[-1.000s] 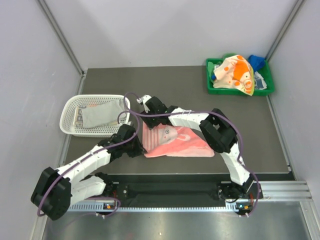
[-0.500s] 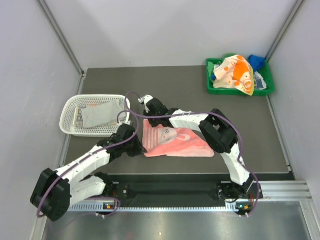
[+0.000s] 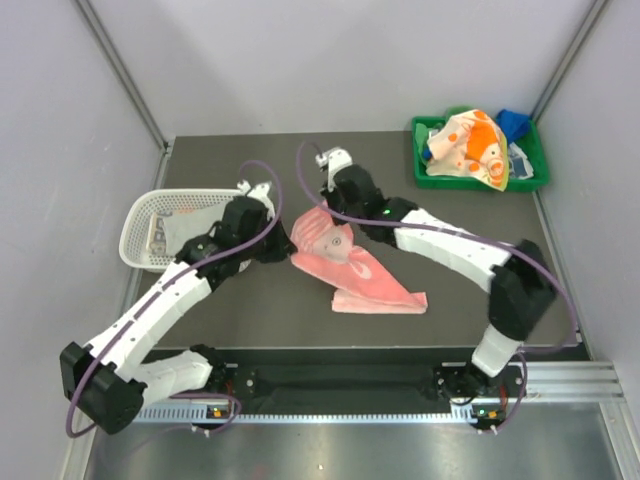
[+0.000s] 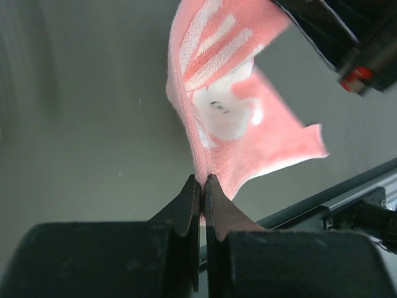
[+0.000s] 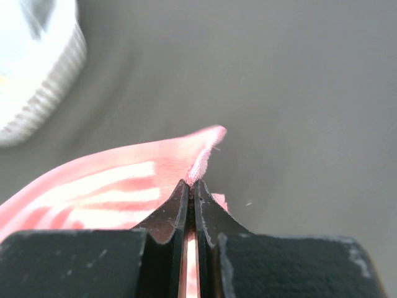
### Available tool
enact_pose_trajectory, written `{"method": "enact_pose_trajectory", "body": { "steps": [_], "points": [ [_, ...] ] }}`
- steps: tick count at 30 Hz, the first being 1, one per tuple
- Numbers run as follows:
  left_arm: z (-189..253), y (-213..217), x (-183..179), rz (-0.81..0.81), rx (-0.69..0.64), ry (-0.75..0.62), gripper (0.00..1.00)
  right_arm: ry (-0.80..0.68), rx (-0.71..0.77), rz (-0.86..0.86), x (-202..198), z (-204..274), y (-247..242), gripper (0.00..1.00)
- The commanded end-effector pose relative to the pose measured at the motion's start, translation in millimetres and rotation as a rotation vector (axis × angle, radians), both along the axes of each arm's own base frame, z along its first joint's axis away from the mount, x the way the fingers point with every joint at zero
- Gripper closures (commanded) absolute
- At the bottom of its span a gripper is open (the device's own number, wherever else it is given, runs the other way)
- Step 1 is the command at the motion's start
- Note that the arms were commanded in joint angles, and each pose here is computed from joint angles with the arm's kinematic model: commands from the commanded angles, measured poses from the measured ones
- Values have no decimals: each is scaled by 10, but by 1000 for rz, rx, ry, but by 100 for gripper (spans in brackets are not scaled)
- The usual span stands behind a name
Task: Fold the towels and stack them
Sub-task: Flatten out the crumpled towel
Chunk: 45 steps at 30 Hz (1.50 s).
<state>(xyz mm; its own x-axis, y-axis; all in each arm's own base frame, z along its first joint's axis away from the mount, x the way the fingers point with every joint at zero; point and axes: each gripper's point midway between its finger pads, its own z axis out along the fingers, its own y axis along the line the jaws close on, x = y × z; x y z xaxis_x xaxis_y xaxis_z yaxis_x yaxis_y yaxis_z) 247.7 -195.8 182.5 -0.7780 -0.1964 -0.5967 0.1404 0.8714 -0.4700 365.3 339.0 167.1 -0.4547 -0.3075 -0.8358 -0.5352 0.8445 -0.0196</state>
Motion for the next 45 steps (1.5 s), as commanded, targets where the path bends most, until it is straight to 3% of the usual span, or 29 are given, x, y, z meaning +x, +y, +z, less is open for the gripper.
{"method": "enact_pose_trajectory", "body": {
  "steps": [1,9,15,21,29,32,38,39,40,41,43,44,45],
  "points": [
    [651,-26,109,-126,43,-179,100,-210,146,-57,-57,1261,-258,100],
    [2145,-204,-207,-363,-124,-540,100,-483,376,-30,-755,2840,-934,100],
    [3026,-188,-606,-485,-235,-785,100,-617,538,34,-1330,3581,-1347,100],
    [3662,-214,-921,-571,-359,-909,100,-696,649,72,-1726,3972,-1662,100],
    [3870,-198,-959,-552,-404,-934,100,-702,691,61,-1880,4044,-1845,100],
    [3751,-218,-767,-488,-389,-888,100,-672,633,9,-1683,3846,-1765,100],
    [3005,-390,137,-350,-264,-720,100,-556,411,-182,-856,3019,-1566,100],
    [2720,-481,399,-347,-274,-636,100,-519,396,-200,-693,2872,-1577,100],
    [2588,-354,667,-296,-281,-601,100,-444,409,-108,-595,2651,-1423,100],
    [2384,-444,905,-328,-316,-552,100,-394,430,-174,-224,2436,-1550,100],
    [2042,-343,1315,-263,-293,-495,100,-301,427,-160,103,1981,-1499,100],
    [1718,-339,1668,-214,-272,-438,100,-236,398,-202,469,1596,-1522,100],
    [1641,-278,1916,-190,-279,-447,100,-225,399,-210,656,1537,-1509,100]
  ]
}}
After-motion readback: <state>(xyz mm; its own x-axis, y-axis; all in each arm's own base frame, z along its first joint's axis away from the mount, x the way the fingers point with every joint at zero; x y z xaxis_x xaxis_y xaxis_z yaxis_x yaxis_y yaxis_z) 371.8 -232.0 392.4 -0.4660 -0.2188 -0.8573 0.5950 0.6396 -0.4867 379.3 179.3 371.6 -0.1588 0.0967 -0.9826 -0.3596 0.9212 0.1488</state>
